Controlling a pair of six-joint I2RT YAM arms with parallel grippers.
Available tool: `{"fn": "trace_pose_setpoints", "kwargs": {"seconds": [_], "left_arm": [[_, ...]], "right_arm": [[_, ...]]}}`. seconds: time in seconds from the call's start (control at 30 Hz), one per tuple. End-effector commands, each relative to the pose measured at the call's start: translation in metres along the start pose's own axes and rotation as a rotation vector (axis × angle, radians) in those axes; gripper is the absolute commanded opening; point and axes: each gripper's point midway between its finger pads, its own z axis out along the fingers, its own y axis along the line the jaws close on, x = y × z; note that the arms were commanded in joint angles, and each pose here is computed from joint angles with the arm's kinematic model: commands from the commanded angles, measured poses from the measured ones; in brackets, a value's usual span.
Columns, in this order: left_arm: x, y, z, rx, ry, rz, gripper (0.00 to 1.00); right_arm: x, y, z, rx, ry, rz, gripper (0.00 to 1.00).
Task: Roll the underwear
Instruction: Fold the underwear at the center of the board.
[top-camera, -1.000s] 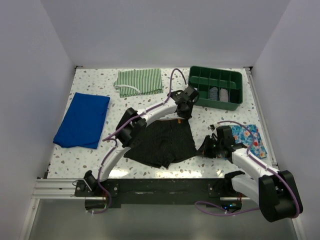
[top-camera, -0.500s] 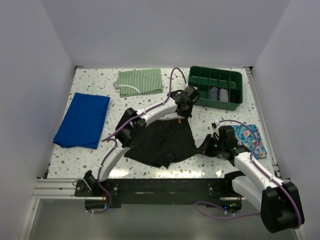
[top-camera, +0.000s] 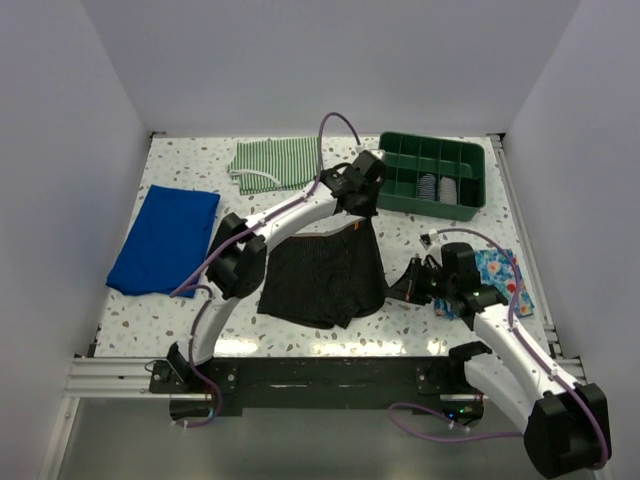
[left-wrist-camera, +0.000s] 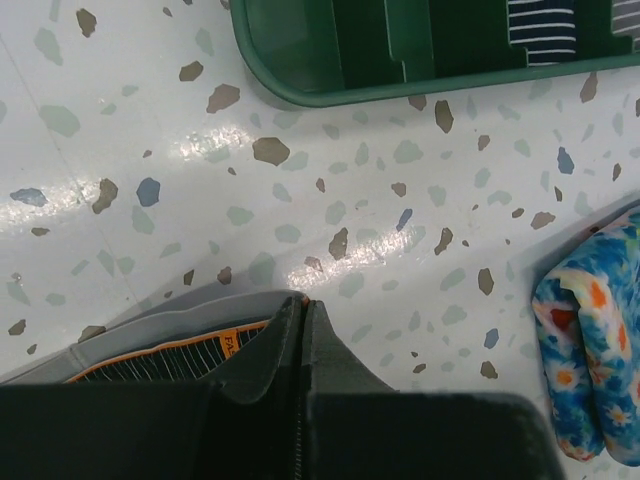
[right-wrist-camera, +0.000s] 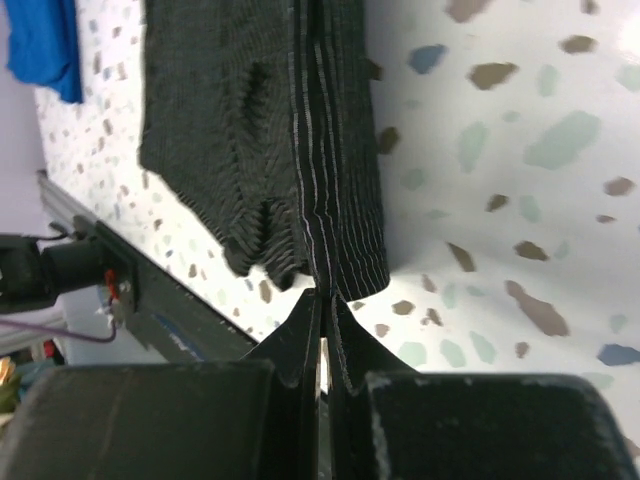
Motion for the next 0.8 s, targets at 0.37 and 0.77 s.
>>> {"fn": "trace_pose_setpoints", "kwargs": {"seconds": [0.37,0.77], "left_arm": [[-0.034,0.037,-0.046,0.045,-0.129,-0.058,0.0],[-0.032,0.092,-0.076,0.032,-0.182,-0.128,0.0]], "right_arm": [[-0.011,0.104,0.0,-0.207,0.046,-0.166,0.0],[0.003,0.162,0.024,-0.248,0.124,-0.243,0.0]]}}
